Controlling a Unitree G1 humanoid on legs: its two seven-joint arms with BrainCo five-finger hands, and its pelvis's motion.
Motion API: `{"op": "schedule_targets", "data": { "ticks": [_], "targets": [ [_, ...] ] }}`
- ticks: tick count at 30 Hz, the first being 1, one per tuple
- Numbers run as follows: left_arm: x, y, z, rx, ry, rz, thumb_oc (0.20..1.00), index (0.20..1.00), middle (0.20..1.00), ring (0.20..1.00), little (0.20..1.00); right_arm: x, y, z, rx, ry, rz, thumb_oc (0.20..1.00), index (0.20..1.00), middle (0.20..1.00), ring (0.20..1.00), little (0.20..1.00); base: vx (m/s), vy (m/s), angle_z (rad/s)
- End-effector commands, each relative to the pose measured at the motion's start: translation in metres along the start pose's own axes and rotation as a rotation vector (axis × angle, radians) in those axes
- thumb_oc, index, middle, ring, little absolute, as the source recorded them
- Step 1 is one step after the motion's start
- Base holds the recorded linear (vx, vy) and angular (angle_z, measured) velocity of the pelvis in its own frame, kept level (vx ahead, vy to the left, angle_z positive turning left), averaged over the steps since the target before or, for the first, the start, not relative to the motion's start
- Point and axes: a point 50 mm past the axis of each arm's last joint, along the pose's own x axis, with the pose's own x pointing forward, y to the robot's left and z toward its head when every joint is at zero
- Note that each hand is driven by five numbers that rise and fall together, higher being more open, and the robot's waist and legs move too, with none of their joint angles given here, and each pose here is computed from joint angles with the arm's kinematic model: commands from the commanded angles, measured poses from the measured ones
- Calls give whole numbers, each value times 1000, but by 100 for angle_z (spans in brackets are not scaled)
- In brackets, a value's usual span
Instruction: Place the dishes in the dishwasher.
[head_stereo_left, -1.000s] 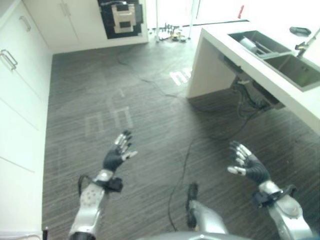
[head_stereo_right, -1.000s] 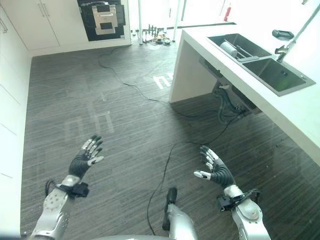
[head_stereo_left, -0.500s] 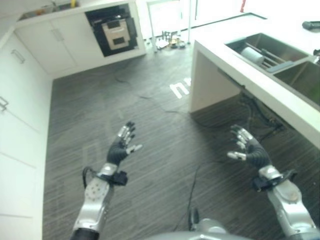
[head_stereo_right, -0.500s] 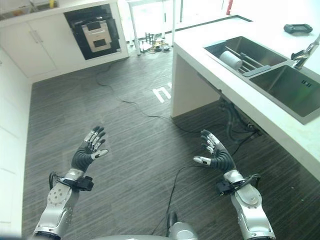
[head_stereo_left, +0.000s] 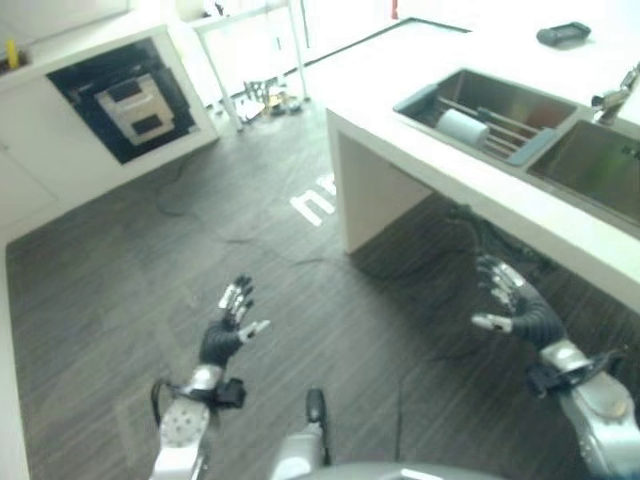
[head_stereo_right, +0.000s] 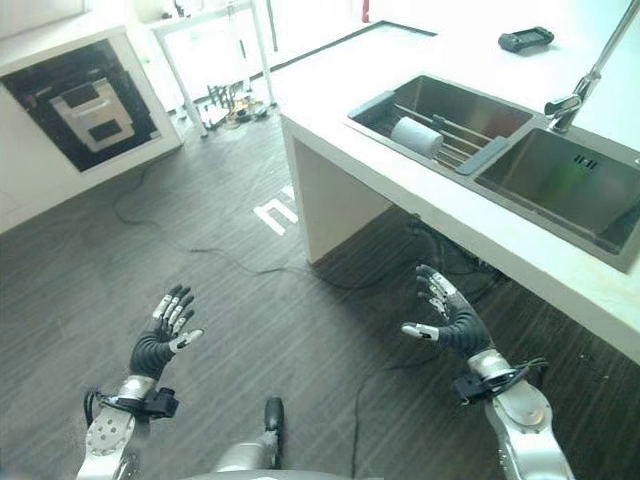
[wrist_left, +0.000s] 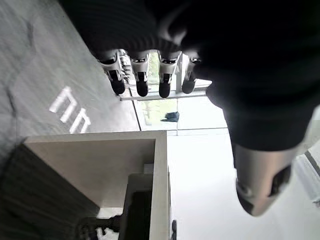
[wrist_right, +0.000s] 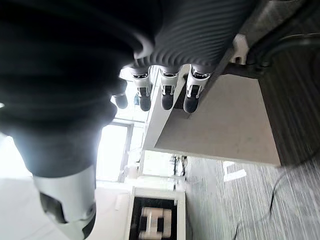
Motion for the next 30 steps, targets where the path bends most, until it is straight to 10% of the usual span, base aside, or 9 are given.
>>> {"op": "schedule_targets", "data": {
  "ticks": [1, 22, 30],
  "targets": [
    [17, 7, 41, 56, -196, -34, 1000, 1000, 1000, 1000, 1000, 2, -8, 25, 37, -151, -60, 1000, 1000, 1000, 1000, 1000, 211, 335, -37],
    [33, 18, 67, 269, -271, 178, 1000, 1000, 1000, 1000, 1000, 16, 1, 44, 92, -320, -124, 1000, 1000, 1000, 1000, 1000, 157, 62, -33],
    [40, -5, 81, -69, -417, 81, 1000, 1000, 1000, 1000, 1000, 24, 0, 54, 36, -350, -148, 1000, 1000, 1000, 1000, 1000, 262, -331, -9]
  ]
}}
